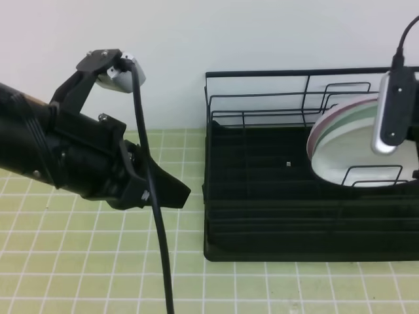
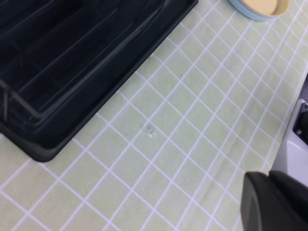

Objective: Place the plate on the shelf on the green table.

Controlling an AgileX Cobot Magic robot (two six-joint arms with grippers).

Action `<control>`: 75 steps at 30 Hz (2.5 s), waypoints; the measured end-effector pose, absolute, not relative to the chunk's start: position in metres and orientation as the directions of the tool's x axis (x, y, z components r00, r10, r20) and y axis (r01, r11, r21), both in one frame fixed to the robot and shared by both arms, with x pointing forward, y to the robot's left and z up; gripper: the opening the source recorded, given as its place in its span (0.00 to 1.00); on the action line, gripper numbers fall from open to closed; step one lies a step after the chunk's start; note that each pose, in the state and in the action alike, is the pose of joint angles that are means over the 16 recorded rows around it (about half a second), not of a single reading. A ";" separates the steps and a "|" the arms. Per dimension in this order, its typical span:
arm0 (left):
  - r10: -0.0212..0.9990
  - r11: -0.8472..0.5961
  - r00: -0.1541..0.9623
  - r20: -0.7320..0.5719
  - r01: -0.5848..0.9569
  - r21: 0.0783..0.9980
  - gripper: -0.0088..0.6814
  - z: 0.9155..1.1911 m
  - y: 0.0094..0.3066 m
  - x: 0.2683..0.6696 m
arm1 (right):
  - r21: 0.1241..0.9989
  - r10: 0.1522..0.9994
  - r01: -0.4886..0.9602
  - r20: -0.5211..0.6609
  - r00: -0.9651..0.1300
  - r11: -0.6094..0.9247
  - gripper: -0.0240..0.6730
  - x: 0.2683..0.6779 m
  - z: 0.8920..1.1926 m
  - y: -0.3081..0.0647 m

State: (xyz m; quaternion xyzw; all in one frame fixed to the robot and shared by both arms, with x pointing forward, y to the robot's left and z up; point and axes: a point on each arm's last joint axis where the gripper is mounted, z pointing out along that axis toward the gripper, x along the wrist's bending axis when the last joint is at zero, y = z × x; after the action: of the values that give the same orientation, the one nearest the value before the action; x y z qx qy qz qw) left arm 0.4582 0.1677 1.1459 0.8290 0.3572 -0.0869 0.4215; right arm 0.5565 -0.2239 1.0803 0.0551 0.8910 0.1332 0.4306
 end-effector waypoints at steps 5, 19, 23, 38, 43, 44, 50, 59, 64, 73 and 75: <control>0.516 -0.389 0.731 -0.445 0.664 0.639 0.01 1.146 0.168 0.458 | 0.277 0.214 0.006 -0.730 -0.649 0.961 0.16 0.563 1.069 -0.224; 0.510 -0.391 0.734 -0.448 0.662 0.639 0.01 1.146 0.167 0.458 | 0.327 0.285 0.044 -0.744 -0.604 0.944 0.39 0.564 1.074 -0.226; 0.510 -0.390 0.734 -0.449 0.663 0.639 0.01 1.146 0.167 0.458 | 0.375 0.338 0.056 -0.751 -0.567 0.925 0.47 0.564 1.081 -0.227; 0.490 -0.357 0.754 -0.438 0.632 0.688 0.01 1.154 0.166 0.455 | 0.765 0.741 0.112 -0.560 -0.370 0.634 0.32 0.519 1.150 -0.234; 0.502 -0.279 0.771 -0.391 0.573 0.771 0.01 1.167 0.167 0.454 | 0.902 0.864 0.067 -0.384 -0.326 0.426 0.17 0.473 1.184 -0.241; 0.508 -0.260 0.773 -0.380 0.559 0.787 0.01 1.169 0.167 0.453 | 0.922 0.880 0.055 -0.348 -0.324 0.384 0.15 0.461 1.189 -0.243; 0.567 -0.141 0.755 -0.328 0.481 0.865 0.01 1.176 0.173 0.449 | 0.983 0.922 0.008 -0.167 -0.349 0.181 0.05 0.395 1.189 -0.252; 0.650 -0.013 0.675 -0.350 0.470 0.883 0.01 1.135 0.185 0.437 | 0.998 0.925 0.010 -0.056 -0.376 0.065 0.03 0.329 1.125 -0.263; 0.673 0.041 0.630 -0.388 0.492 0.870 0.01 1.102 0.191 0.428 | 0.999 0.928 0.013 -0.024 -0.373 0.032 0.03 0.310 1.090 -0.268; 0.681 0.106 0.591 -0.432 0.505 0.857 0.01 1.076 0.195 0.418 | 0.999 0.924 0.047 0.031 -0.382 -0.014 0.03 0.298 1.053 -0.270; 0.680 0.115 0.586 -0.440 0.508 0.854 0.01 1.075 0.196 0.418 | 0.998 0.921 0.062 0.043 -0.387 -0.020 0.03 0.298 1.049 -0.269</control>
State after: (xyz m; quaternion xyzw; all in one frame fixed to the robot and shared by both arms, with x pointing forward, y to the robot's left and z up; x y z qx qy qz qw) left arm 0.4184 0.1956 1.0754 0.6615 0.4491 0.0722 0.5963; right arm 0.2979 -0.2691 1.0488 0.4133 0.5951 0.5824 0.3687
